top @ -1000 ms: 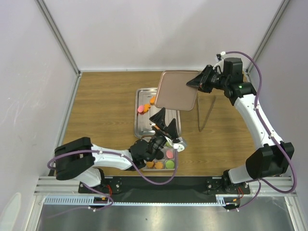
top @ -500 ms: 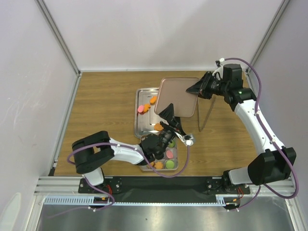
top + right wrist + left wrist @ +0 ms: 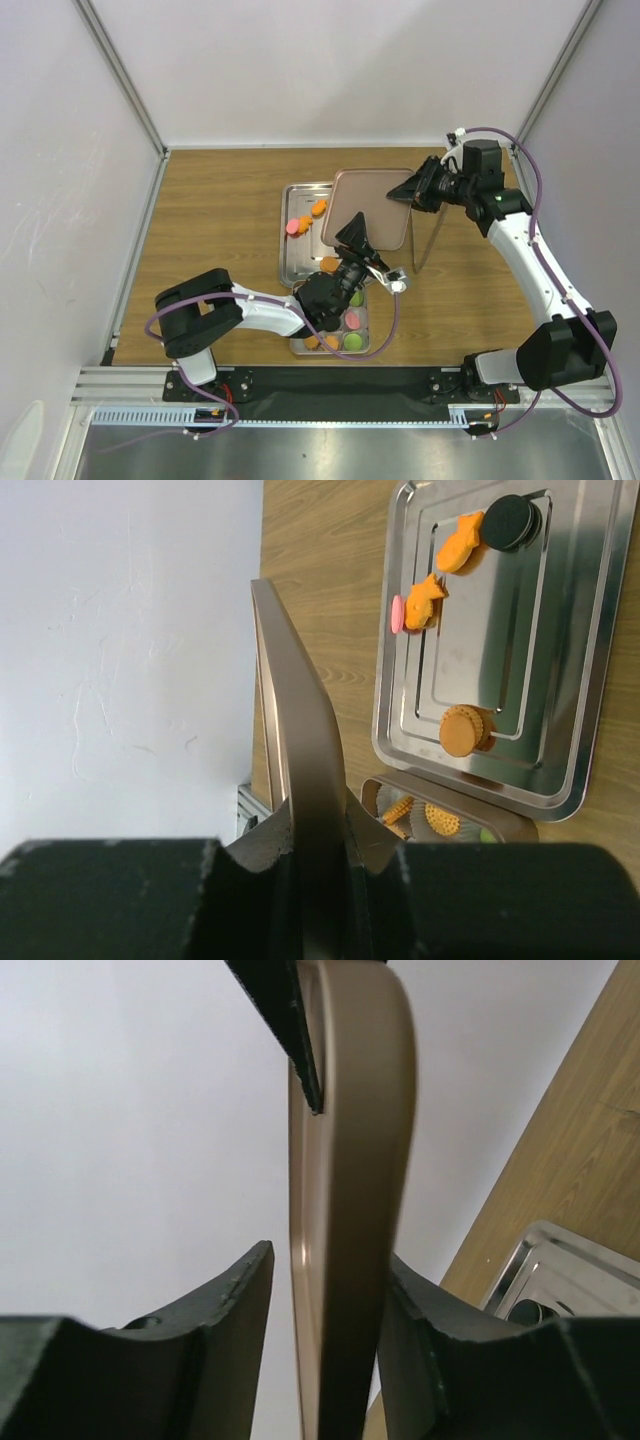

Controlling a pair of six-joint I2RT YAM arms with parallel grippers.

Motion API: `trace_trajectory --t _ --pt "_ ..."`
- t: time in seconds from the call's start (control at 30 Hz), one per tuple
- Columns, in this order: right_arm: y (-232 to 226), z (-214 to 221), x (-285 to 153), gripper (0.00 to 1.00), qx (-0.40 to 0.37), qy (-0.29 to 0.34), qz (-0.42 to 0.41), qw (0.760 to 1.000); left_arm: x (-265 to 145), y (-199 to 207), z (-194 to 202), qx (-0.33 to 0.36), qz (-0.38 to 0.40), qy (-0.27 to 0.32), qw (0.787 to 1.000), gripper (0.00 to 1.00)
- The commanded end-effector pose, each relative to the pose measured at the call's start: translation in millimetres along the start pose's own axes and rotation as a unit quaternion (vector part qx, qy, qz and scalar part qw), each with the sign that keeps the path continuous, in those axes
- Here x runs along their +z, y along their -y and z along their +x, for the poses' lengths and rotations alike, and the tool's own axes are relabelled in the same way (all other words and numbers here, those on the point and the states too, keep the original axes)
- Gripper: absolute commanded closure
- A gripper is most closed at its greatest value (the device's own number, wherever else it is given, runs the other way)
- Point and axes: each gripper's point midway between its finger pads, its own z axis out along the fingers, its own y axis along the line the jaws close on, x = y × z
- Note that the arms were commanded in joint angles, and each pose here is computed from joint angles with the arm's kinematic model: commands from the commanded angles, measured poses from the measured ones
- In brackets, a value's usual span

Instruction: Pack the cookies

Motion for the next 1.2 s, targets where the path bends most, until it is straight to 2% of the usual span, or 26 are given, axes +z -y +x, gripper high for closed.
trace_trajectory --t 0.0,0.17,0.27,0.37,0.5,0.63,0.7,0.73,0.77,0.8,0.83,0.87,0.93,0.97,1.03,1.07,1.13,1.17 --pt "-22.5 0.4 -8.4 0.93 -0.018 0.008 -0.037 0.999 -13.0 -113.7 -8.8 -0.144 -0.210 0.035 0.966 0.53" --pt "-23.2 2.2 -9.4 0.87 -0.020 0.008 -0.038 0.999 -15.8 -118.8 -6.7 -0.164 -0.215 0.032 0.962 0.69" --pt "-22.3 2.3 -9.1 0.82 -0.019 0.010 -0.038 0.999 -18.1 -124.5 -6.0 -0.172 -0.220 0.031 0.960 0.74" --pt "-23.9 2.1 -9.8 0.69 -0.025 0.014 -0.040 0.999 -19.3 -131.5 -4.9 -0.188 -0.229 0.027 0.955 1.00" --pt "-23.0 0.0 -11.9 0.52 -0.033 0.024 -0.035 0.999 -23.4 -138.1 -5.0 -0.206 -0.234 0.029 0.950 1.00" --pt "-23.2 -4.1 -16.5 0.28 -0.045 0.041 -0.029 0.998 -26.0 -137.9 -6.5 -0.216 -0.229 0.022 0.949 1.00" --pt "-23.3 -12.0 -21.3 0.20 -0.060 0.063 -0.020 0.996 -27.9 -140.2 -11.1 -0.243 -0.219 0.025 0.945 1.00" --pt "-28.2 -16.1 -27.5 0.16 -0.072 0.078 -0.022 0.994 -24.2 -128.9 -14.1 -0.240 -0.185 0.017 0.953 1.00" --pt "-31.5 -20.4 -32.6 0.08 -0.085 0.092 -0.020 0.992 -28.0 -135.3 -18.8 -0.293 -0.178 0.022 0.939 1.00" --pt "-36.7 -29.1 -39.6 0.04 -0.107 0.115 -0.015 0.987 -28.8 -132.9 -21.9 -0.316 -0.158 0.025 0.935 1.00" --pt "-45.0 -33.2 -49.4 0.02 -0.123 0.133 -0.018 0.983 -26.0 -108.2 -23.1 -0.310 -0.094 0.007 0.946 1.00" --pt "-49.1 -37.6 -55.4 0.00 -0.132 0.146 -0.016 0.980 -25.9 -98.5 -28.0 -0.376 -0.065 0.007 0.924 0.99" --pt "-60.2 -48.4 -73.7 0.00 -0.158 0.185 -0.008 0.970 -33.7 -94.7 -29.9 -0.407 -0.006 -0.001 0.913 1.00" --pt "-60.0 -54.1 -79.0 0.00 -0.162 0.203 0.003 0.966 -34.5 -97.8 -39.1 -0.455 0.012 0.008 0.890 1.00" --pt "-63.9 -59.6 -89.3 0.00 -0.175 0.225 0.009 0.958 -44.2 -89.3 -40.2 -0.475 0.062 -0.015 0.878 1.00" --pt "-67.2 -59.6 -95.9 0.00 -0.180 0.234 0.008 0.955 -46.8 -87.2 -41.7 -0.517 0.075 -0.025 0.852 1.00" --pt "-63.2 -60.0 -99.6 0.00 -0.184 0.242 0.020 0.952 -57.5 -90.5 -46.9 -0.561 0.122 -0.035 0.818 1.00" --pt "-56.1 -57.9 -99.2 0.00 -0.189 0.241 0.031 0.952 -58.2 -93.1 -44.5 -0.618 0.129 -0.046 0.774 1.00"
